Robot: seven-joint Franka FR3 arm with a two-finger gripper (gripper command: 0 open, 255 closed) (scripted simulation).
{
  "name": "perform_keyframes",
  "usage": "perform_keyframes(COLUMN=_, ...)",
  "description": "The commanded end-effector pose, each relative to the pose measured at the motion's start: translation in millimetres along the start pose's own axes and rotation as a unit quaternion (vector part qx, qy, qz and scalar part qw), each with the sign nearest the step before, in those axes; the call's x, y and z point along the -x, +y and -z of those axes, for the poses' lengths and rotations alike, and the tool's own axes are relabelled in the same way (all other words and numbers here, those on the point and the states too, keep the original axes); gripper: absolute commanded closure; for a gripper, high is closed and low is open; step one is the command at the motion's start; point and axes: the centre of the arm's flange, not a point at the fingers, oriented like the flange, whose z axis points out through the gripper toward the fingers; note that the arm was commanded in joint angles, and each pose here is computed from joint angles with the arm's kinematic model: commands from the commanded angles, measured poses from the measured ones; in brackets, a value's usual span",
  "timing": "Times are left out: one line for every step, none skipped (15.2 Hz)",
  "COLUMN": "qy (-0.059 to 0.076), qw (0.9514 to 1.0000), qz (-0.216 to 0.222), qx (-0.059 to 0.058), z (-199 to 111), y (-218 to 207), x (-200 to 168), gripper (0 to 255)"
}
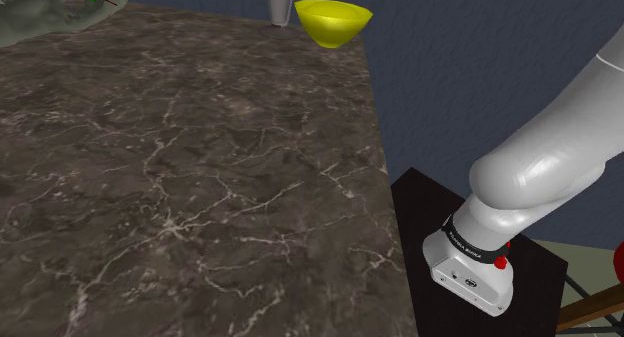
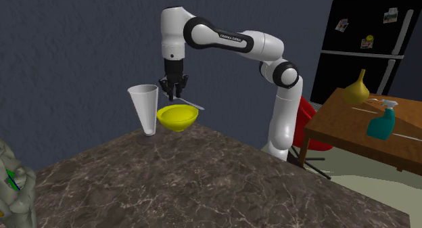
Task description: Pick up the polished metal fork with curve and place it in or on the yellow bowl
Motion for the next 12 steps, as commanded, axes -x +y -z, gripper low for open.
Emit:
perform_keyframes(qy=0.0, qw=1.0, qz=0.0, qx=0.0, z=-10, y=0, x=0, gripper=255)
perform_keyframes(qy=0.0, qw=1.0, qz=0.0, qx=0.0, z=-15, y=0, x=1, gripper=255)
perform_keyframes(qy=0.0, qw=1.0, qz=0.0, qx=0.0, z=-21, y=0, x=1, gripper=255)
perform_keyframes(qy=0.0, qw=1.0, qz=0.0, qx=0.0, z=-26, y=0, x=1, gripper=255)
perform_keyframes(qy=0.0, qw=1.0, qz=0.0, qx=0.0, z=-31, y=0, x=2, gripper=255)
perform_keyframes(qy=0.0, qw=1.0, qz=0.0, qx=0.0, z=-36, y=0, x=2, gripper=255)
perform_keyframes(qy=0.0, qw=1.0, qz=0.0, qx=0.0, z=-41, y=1, x=2, gripper=255)
perform_keyframes(qy=0.0, qw=1.0, qz=0.0, qx=0.0, z=-41, y=1, x=2, gripper=255)
perform_keyframes(qy=0.0, qw=1.0, qz=0.0, qx=0.0, z=-41, y=1, x=2, gripper=255)
perform_keyframes(qy=0.0, qw=1.0, qz=0.0, qx=0.0, z=-41, y=1, x=2, gripper=255)
perform_keyframes(qy=0.0, qw=1.0, qz=0.0, qx=0.0, z=-41, y=1, x=2, gripper=255)
perform_keyframes(qy=0.0, qw=1.0, qz=0.0, qx=0.0, z=-41, y=1, x=2, gripper=255)
